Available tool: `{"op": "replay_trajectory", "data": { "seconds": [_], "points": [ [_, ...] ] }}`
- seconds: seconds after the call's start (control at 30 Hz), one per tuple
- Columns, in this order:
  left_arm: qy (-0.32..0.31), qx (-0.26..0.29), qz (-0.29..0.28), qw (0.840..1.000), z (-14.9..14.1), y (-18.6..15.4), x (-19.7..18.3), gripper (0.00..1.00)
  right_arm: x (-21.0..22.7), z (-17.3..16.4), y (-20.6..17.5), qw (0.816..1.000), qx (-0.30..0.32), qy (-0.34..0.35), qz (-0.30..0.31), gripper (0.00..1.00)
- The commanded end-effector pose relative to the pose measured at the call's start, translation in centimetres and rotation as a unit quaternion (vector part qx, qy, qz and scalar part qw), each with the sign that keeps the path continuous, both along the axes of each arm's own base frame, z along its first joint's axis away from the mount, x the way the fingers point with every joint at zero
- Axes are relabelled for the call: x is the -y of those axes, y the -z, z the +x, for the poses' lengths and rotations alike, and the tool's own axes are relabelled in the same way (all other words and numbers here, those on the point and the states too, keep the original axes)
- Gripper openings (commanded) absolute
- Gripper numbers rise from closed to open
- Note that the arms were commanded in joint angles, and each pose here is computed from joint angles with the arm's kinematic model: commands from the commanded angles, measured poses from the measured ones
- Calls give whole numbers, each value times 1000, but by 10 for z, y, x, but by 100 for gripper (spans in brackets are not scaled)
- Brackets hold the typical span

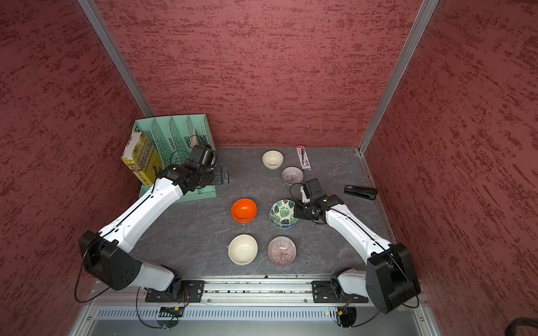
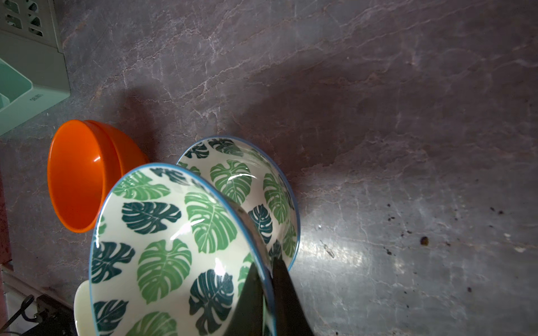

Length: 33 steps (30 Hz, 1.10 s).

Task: Stack the bowls
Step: Place the bowl in the bowl.

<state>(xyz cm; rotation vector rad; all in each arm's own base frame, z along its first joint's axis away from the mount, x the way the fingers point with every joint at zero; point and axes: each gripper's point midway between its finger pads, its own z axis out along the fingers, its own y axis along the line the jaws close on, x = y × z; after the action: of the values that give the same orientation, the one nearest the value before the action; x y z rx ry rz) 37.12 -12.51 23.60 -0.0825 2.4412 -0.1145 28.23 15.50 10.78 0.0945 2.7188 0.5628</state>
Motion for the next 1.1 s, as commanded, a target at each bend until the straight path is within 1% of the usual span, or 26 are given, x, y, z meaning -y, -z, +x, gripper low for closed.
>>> {"op": "replay_trajectory", "data": {
  "seconds": [0.0,0.27,0.5,0.63,0.77,0.83,0.93,1.07],
  "points": [
    [-5,11,-4,1000,0,-11,-1,100,-13,17,-5,999,33,-10,18,0],
    [-7,13,-2,1000,1,-12,-2,100,-16,23,14,1000,17,-16,-6,0],
    [-7,16,-2,1000,2,-15,-2,100,-14,23,21,1000,13,-14,-22,0],
    [-7,17,-3,1000,2,-16,-1,100,-12,22,21,999,12,-13,-31,12],
    [-6,17,-3,1000,1,-17,-1,100,-10,22,21,999,12,-12,-39,21],
    [-7,19,-3,1000,1,-18,-2,100,-11,22,19,999,12,-12,-40,29],
    [-6,22,-4,1000,-1,-20,-1,100,-10,23,12,999,19,-12,-45,32],
    [-5,23,-5,1000,-1,-22,-1,100,1,20,3,997,26,-4,-68,34]
  ]
}}
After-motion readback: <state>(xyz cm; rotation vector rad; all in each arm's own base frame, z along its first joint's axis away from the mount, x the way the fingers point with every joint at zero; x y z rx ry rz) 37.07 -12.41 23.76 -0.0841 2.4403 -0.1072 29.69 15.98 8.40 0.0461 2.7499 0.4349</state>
